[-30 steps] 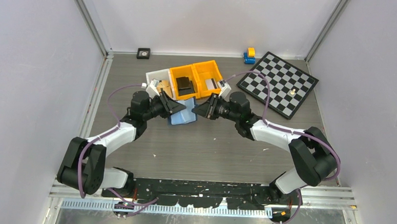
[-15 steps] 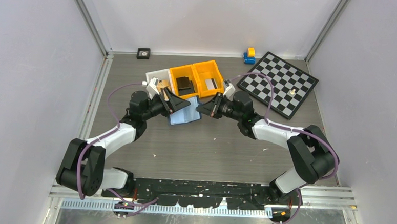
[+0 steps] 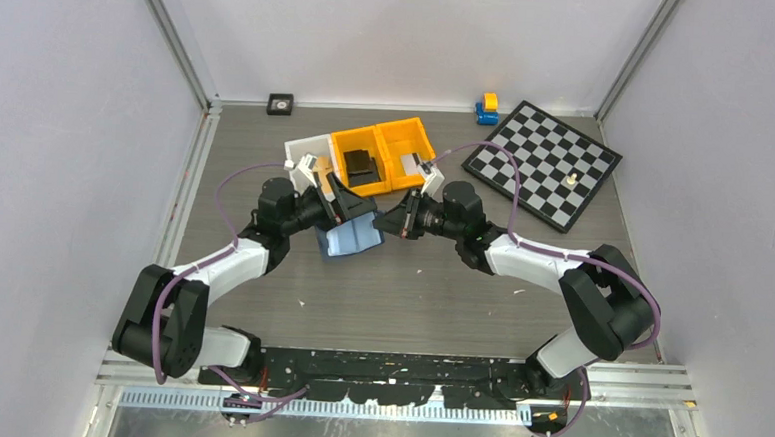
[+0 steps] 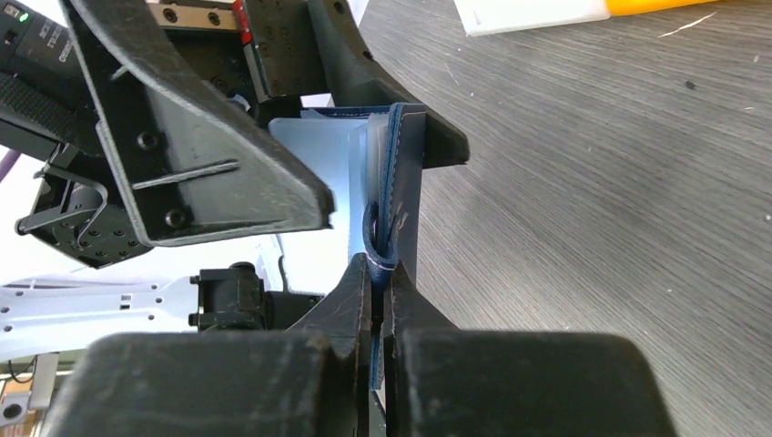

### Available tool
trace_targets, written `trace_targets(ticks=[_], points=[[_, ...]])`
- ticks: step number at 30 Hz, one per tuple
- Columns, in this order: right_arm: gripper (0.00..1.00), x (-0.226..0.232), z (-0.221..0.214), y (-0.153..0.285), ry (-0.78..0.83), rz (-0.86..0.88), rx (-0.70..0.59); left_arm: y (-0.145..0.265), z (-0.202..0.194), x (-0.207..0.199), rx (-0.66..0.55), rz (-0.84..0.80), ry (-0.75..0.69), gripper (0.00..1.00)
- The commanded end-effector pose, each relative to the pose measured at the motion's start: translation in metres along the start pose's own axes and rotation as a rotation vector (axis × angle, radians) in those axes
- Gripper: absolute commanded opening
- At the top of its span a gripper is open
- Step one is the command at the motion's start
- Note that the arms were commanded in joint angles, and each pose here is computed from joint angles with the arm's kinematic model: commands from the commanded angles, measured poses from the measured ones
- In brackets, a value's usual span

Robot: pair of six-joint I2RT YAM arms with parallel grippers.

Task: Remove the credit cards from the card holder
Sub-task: Remove the credit card from the card holder.

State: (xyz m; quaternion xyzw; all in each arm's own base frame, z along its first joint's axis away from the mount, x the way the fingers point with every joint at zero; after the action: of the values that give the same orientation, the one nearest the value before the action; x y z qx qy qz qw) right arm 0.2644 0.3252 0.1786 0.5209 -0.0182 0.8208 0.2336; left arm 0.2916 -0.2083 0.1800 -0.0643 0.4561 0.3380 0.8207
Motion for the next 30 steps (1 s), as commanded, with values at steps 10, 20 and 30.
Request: trace_targets(ticks=[10, 20, 30], points=[[0.20, 0.039, 0.009, -0.001, 0.088, 0.125, -0.030, -0.004, 0.009, -0.007, -0.015, 0.006, -0.044, 0.65], [0.09, 0.033, 0.010, -0.004, 0.040, 0.131, -0.028, 0.000, 0.012, -0.012, -0.042, -0.025, -0.043, 0.77], [0.03, 0.027, 0.014, -0.006, -0.019, 0.156, -0.022, 0.003, 0.015, -0.016, -0.063, -0.054, -0.042, 0.75]])
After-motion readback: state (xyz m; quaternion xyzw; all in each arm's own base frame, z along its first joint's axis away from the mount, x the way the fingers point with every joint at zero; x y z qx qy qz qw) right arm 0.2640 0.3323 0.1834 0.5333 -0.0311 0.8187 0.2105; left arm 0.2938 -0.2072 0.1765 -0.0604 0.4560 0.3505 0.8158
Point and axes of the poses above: each gripper's point midway between its finger pads, its own y axis back along the fingers, its own x axis along the line the jaws close on, z = x × y, the point moved 3 cm from there along y, back along the fingers, and after that the axes turned 7 degrees about -y, right-handed, at the moved point
